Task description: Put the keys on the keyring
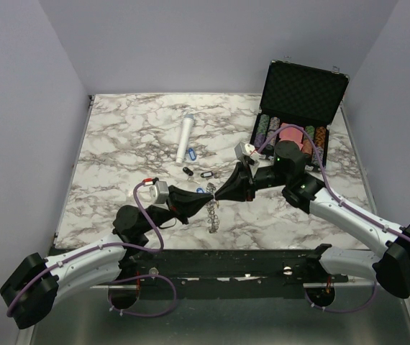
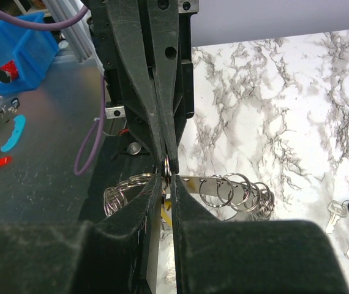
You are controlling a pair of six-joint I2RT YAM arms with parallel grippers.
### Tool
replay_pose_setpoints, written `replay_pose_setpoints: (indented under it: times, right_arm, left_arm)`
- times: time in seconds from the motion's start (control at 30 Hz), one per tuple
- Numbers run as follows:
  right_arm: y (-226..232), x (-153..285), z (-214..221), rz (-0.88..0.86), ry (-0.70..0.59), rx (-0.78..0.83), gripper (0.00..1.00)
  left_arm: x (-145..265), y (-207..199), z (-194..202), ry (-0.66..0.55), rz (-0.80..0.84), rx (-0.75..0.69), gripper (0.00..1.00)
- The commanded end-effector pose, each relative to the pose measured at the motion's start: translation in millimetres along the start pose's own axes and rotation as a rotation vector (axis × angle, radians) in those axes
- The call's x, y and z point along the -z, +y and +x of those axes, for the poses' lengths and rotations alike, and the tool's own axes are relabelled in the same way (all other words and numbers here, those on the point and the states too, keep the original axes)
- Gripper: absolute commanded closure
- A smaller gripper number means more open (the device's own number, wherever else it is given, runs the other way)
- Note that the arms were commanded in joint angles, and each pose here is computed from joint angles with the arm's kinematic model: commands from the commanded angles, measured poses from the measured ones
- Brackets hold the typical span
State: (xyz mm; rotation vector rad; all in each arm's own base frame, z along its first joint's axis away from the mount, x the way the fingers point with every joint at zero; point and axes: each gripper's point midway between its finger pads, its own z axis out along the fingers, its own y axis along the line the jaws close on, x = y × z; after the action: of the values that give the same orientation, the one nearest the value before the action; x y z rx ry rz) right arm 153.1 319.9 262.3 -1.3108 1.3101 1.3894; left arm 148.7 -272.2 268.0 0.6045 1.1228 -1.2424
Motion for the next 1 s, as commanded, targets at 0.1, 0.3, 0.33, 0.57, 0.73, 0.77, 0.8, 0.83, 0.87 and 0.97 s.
replay_pose_setpoints:
  times: [0.1,0.3,0.33,0.57,0.73,0.77,0.8,0.83,0.87,0.97]
  right_arm:
    - [-1.3,-1.6,6.8,0.013,0.014,-0.002,0.82]
    - [-0.9,-4.9,3.9,0.000,0.007,0.007,0.87]
    - [-0.9,-4.9,2.8,0.000,0.007,0.009,0.89]
    - [4.1,-4.6,1.6,-0.040,0.036,0.054,1.00]
    - [3.3,1.2,7.1,-0.039,0.123,0.092,1.00]
    - [3.2,2.4,6.4,-0.038,0.135,0.103,1.00]
    - [3.6,4.3,9.1,-0.038,0.156,0.108,1.00]
    - [4.3,6.5,10.1,-0.039,0.179,0.110,1.00]
    - [3.3,8.2,7.0,-0.041,0.193,0.145,1.00]
    - [1.5,18.9,18.2,-0.042,0.309,0.187,1.00]
  left_arm:
    - [-0.1,-1.2,-18.3,-0.080,-0.008,-0.015,1.00]
    - [0.1,-0.1,-16.2,-0.085,-0.011,-0.004,1.00]
    - [-0.2,-0.5,-17.8,-0.092,-0.010,-0.003,1.00]
    - [2.7,-2.9,-9.7,-0.077,0.005,0.024,1.00]
    - [9.0,-2.1,1.1,-0.013,-0.014,0.051,0.70]
    - [9.6,-1.7,3.0,0.014,-0.022,0.054,0.61]
    - [10.4,-2.3,1.5,0.031,-0.027,0.048,0.54]
    - [12.2,-2.8,0.7,0.057,-0.037,0.044,0.48]
    - [13.2,-2.9,-0.8,0.086,-0.045,0.029,0.44]
    - [26.7,1.5,6.1,0.232,-0.102,-0.014,0.30]
